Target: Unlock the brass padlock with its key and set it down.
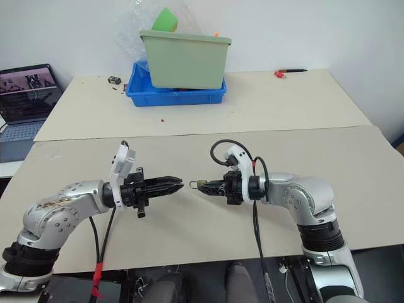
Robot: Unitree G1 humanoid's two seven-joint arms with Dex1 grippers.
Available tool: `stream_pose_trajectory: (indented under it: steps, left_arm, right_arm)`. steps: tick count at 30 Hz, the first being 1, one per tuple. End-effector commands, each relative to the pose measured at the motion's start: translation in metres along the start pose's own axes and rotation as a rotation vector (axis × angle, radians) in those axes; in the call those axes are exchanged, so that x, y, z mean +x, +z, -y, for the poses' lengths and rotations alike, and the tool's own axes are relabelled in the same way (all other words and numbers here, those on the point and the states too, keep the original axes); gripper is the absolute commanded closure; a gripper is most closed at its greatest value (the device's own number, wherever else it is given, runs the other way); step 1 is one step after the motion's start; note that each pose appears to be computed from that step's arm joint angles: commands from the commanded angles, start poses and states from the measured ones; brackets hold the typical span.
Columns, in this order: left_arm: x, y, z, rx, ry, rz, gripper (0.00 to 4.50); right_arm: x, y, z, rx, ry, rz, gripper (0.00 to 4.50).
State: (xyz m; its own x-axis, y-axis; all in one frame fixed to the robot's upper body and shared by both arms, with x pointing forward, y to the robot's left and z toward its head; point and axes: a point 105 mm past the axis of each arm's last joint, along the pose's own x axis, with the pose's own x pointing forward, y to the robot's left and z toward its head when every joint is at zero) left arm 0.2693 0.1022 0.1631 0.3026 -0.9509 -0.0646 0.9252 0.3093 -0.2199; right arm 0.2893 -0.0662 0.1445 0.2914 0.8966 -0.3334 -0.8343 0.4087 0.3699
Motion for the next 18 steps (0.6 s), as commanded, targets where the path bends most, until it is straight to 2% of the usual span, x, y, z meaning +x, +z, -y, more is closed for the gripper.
stream_pose_trajectory:
  steps: [1, 6, 9, 18]
  left_arm:
    - [-0.0007, 0.0055, -0.0026, 0.037, 0.014, -0.001, 3.73]
    - [0.0018, 0.0074, 0.0005, 0.04, -0.002, 0.005, 3.73]
    - [0.0044, 0.0103, 0.0033, 0.019, -0.018, 0.03, 4.43]
    - [0.006, 0.0058, 0.0027, 0.012, -0.011, 0.011, 4.43]
  right_arm:
    - [-0.0014, 0.0163, -0.0157, -0.065, 0.063, 0.057, 4.41]
    - [-0.0023, 0.0188, -0.0181, -0.067, 0.07, 0.061, 4.41]
    - [-0.003, 0.0188, -0.0162, -0.062, 0.062, 0.059, 4.41]
    - [-0.0033, 0.0199, -0.0203, -0.071, 0.083, 0.057, 4.41]
